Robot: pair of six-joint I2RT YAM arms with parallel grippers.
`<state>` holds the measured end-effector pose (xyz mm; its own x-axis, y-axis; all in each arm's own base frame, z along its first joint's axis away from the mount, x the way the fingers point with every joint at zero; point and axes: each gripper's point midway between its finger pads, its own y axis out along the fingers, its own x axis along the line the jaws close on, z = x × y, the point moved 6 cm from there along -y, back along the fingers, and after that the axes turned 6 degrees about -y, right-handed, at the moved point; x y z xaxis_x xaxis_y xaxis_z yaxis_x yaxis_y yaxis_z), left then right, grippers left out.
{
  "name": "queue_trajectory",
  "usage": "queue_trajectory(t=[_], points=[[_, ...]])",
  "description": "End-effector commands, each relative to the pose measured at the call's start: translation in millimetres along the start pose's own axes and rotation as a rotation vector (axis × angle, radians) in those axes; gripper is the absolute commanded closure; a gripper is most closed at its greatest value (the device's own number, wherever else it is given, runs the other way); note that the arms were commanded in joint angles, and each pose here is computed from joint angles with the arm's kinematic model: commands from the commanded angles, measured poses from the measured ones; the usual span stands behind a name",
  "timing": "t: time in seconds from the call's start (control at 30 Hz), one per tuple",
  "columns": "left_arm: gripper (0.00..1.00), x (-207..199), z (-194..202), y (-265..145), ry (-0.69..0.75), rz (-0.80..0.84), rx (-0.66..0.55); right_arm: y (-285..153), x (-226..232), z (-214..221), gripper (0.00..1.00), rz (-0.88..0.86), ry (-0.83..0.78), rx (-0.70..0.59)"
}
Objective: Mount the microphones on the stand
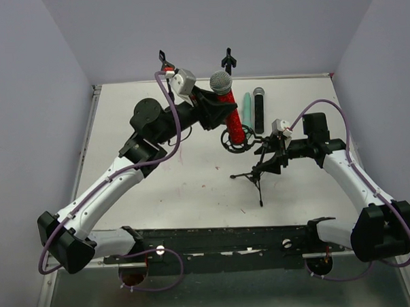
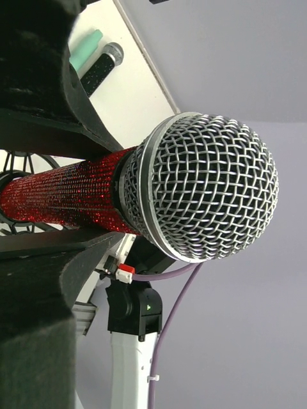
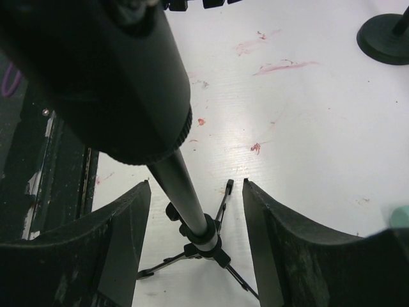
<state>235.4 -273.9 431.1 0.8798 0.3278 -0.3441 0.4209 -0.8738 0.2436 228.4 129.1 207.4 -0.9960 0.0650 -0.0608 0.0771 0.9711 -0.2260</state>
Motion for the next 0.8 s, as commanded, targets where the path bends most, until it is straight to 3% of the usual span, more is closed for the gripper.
queue_trajectory(t=[0.0, 0.33, 0.77], points=[[1.00, 15.9, 64.5, -6.0, -0.010, -0.098, 0.218, -0.7, 2.0, 9.7, 0.32, 0.007, 0.013, 0.021], [1.00, 14.9, 76.4, -7.5, 0.104, -0.166, 0.227, -0.5, 2.0, 11.7, 0.35, 0.013, 0.007, 0.023], [1.00, 10.5, 112.9, -12.3, -0.052, -0.088, 0.275, -0.8, 1.6, 11.6, 0.35, 0.019, 0.005, 0.025]])
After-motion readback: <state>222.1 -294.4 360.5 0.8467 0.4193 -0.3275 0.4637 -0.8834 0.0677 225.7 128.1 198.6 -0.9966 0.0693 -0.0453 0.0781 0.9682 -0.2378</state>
